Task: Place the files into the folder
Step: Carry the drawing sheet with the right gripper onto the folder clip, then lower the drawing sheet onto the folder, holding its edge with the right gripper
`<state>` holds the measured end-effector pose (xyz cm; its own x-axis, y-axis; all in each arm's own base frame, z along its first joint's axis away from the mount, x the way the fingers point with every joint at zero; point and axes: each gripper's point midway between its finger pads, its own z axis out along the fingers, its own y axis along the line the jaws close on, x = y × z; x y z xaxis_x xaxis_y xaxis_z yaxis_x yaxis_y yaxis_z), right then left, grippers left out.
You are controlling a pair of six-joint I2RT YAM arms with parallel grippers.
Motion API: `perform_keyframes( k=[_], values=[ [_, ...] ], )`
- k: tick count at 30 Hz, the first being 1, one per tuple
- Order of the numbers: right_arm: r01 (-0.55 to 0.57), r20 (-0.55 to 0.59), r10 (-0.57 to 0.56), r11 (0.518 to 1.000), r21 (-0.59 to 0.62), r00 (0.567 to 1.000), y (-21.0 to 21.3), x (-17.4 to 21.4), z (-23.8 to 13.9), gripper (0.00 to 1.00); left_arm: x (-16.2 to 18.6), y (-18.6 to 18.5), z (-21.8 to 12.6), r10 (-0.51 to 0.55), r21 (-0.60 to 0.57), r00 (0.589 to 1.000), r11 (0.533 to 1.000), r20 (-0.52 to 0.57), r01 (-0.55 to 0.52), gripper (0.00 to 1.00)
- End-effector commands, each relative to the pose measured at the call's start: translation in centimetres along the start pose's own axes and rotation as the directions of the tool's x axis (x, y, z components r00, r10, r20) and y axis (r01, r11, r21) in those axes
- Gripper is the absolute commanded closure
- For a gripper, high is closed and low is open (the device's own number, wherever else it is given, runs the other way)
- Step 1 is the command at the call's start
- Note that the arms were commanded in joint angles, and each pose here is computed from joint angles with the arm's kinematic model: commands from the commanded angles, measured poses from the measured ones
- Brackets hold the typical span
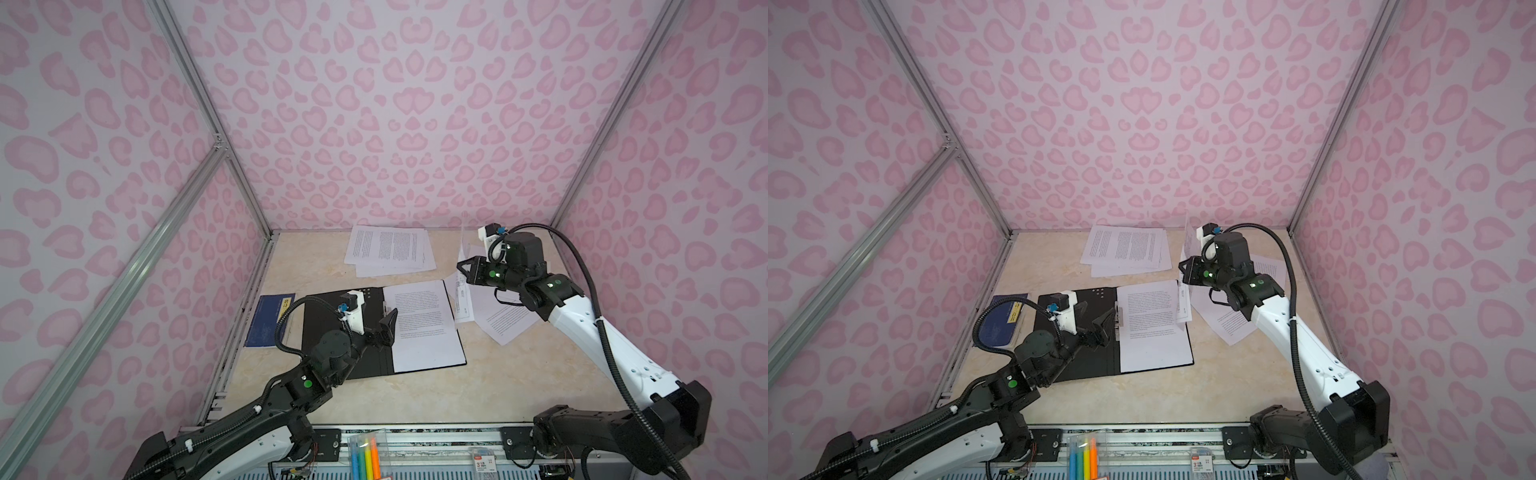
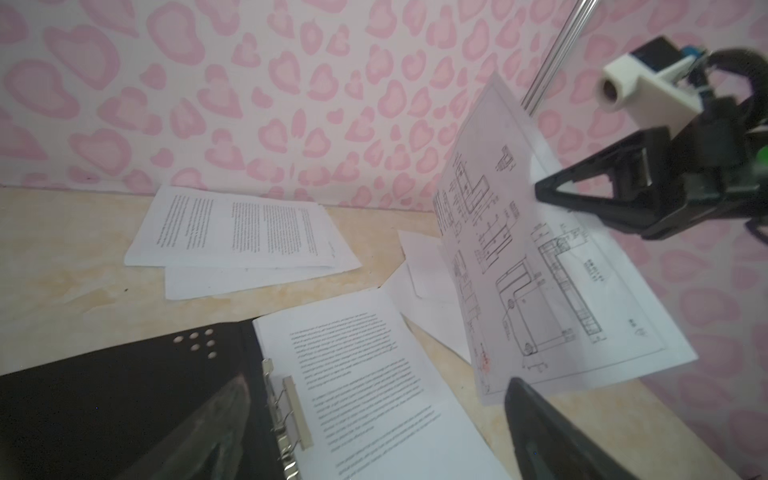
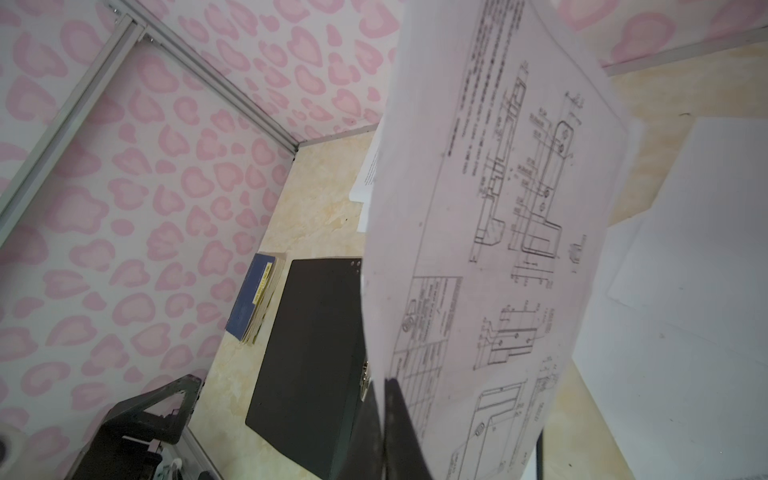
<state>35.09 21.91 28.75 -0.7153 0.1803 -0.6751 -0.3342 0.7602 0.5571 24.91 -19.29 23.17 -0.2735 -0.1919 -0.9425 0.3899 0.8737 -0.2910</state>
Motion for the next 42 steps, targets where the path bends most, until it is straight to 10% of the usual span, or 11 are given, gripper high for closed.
perform_keyframes(
  k=[1, 7, 21, 42],
  values=[
    [0.054, -0.029, -0.057, 0.992, -0.110, 0.998, 3.7, -0.1, 0.9, 1.00, 2.6, 4.0, -1.8, 0.091, -0.156, 0.983, 0.981, -0.162, -0.117, 0.03],
    [0.056, -0.039, -0.065, 0.979, -0.195, 0.997, 5.3, -0.2, 0.8, 1.00, 1.3, 6.7, -4.2, 0.137, -0.265, 0.971, 0.946, -0.194, -0.187, 0.03],
    [-0.137, -0.285, 0.180, 0.977, 0.164, 0.942, -14.5, 10.3, 9.2, 1.00, 6.5, 2.2, -4.0, 0.270, 0.073, 0.842, 0.961, -0.468, -0.267, 0.02],
    [-0.028, -0.401, 0.089, 0.987, 0.157, 0.912, -14.4, 15.2, 10.5, 1.00, 7.0, 2.2, -4.7, 0.298, 0.114, 0.838, 0.954, -0.457, -0.277, 0.02]
  ],
)
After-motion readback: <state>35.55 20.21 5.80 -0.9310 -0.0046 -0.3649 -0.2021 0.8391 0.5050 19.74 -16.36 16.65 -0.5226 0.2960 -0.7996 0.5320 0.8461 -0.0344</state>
